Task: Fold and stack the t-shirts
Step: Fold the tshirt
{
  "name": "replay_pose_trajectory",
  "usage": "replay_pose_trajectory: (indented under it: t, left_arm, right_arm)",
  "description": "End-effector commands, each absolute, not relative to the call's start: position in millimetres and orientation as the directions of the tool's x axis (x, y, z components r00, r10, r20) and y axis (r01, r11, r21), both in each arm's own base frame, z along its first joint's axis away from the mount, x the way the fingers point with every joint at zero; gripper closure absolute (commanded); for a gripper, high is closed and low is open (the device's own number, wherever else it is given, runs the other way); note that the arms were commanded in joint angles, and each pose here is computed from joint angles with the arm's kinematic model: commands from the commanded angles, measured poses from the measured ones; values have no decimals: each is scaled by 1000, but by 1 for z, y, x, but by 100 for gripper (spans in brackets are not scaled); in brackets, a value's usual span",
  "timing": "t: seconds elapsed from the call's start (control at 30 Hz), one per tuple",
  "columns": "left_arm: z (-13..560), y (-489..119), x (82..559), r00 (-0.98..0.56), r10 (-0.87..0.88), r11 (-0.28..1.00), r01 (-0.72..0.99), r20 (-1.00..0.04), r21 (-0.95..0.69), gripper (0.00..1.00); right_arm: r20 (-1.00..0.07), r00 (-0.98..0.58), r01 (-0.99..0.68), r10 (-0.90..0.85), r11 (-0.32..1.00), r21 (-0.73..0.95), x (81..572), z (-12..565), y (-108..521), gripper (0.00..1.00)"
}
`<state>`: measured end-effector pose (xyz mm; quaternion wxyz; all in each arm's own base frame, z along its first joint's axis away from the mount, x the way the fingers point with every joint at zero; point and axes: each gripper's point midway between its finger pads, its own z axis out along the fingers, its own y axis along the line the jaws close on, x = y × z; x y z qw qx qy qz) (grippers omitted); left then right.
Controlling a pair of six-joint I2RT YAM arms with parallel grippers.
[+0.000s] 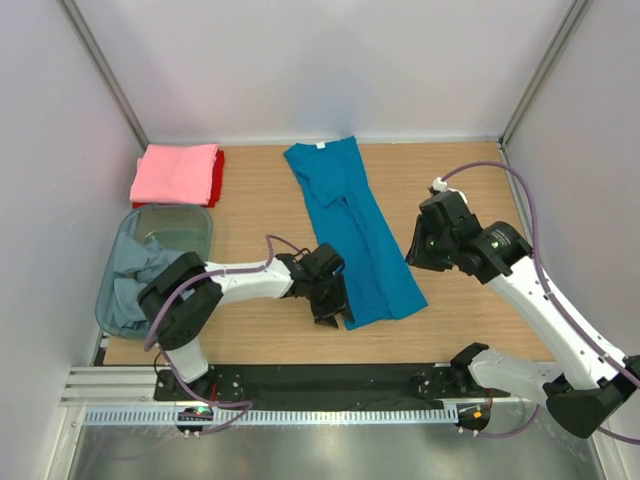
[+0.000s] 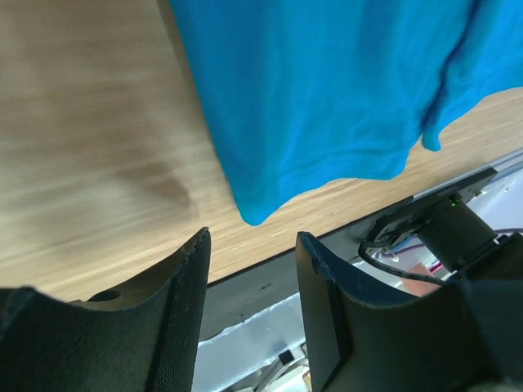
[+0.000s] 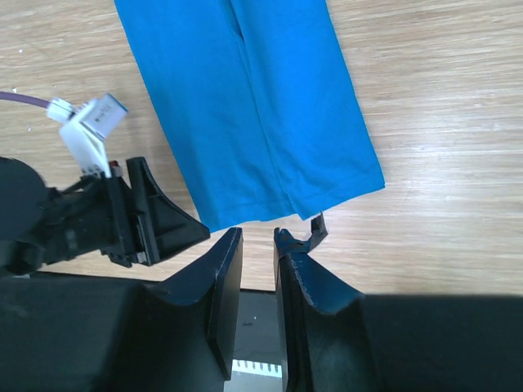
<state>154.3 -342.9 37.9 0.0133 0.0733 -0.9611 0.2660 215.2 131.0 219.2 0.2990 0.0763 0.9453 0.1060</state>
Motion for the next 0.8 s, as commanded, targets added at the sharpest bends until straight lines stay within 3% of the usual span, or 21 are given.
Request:
replay_pose_trajectory:
  t: [0.0,0.2,0.3,0.33,0.4,0.77]
  left_arm:
    - [31,-356,157,-970,-242,832,-226,36,-507,53]
    - [19,-351,154,-958,-287,860,-263,11,-437,59]
    - [14,-348,155,-954,-300,868,-278,11,-412,71]
    - [12,-347,155,-953,-302,870,-281,11,-405,84]
    - [10,-337,147,-953,-303,884,-290,23,-368,100]
    - [22,-265,109,-957,-290,935,-289,26,-206,100]
  right_arm:
    - [-578,-797,38,175,970,241,204,230,121,71]
    - [-583,-796,24,163,971,238,195,232,116,71]
    - [-579,-799,20,161,970,242,192,233,115,71]
    - [-577,-800,20,162,969,245,192,233,116,71]
    - [-564,-808,17,170,964,266,191,233,120,71]
    - [-413,-890,49,191,943,329,174,197,139,69]
